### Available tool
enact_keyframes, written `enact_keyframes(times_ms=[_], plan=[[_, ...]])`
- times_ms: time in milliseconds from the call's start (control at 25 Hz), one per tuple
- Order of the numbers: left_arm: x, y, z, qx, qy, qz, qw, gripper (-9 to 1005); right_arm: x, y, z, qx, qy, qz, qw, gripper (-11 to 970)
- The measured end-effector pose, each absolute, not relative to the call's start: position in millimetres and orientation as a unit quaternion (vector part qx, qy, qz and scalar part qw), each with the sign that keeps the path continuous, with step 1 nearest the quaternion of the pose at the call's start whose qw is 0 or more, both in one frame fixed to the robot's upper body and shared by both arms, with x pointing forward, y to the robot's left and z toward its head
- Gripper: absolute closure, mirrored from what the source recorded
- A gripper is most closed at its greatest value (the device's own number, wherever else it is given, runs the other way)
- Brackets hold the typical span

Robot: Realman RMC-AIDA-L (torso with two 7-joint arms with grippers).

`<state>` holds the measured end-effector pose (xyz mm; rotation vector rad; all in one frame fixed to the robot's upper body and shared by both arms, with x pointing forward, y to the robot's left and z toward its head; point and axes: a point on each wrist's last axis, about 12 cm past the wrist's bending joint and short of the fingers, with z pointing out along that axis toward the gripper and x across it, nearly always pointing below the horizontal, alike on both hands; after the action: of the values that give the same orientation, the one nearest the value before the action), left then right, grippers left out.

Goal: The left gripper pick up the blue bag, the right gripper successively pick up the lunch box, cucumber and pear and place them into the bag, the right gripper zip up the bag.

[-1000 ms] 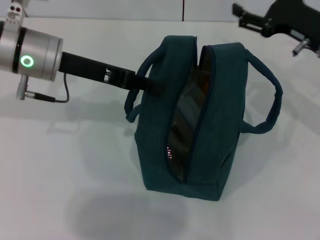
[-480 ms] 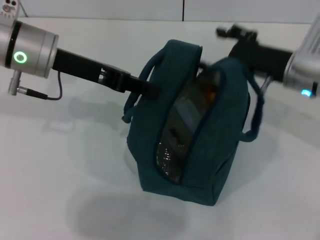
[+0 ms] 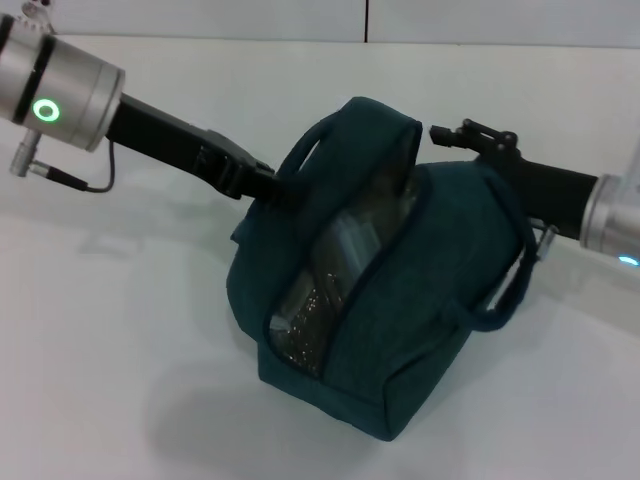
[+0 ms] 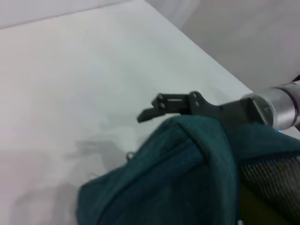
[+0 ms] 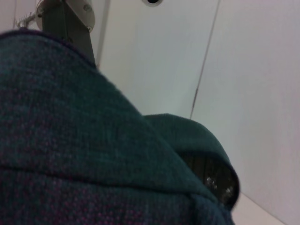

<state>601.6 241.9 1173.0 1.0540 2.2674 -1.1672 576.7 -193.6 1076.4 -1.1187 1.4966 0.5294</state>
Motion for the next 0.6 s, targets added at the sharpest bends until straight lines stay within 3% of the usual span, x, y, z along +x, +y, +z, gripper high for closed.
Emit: enact_keyframes(times_ms=[360,600], plan=[[609,257,1188,0.371,0.797,-0.407,0.250,922,546,-218,1066,-0.436,0.657,0.231,0.570,79],[611,255,1190,0.378,0.790,-0.407,0.260,922,518,-226,1062,-0.421,0.648,0.293,0.563,81]])
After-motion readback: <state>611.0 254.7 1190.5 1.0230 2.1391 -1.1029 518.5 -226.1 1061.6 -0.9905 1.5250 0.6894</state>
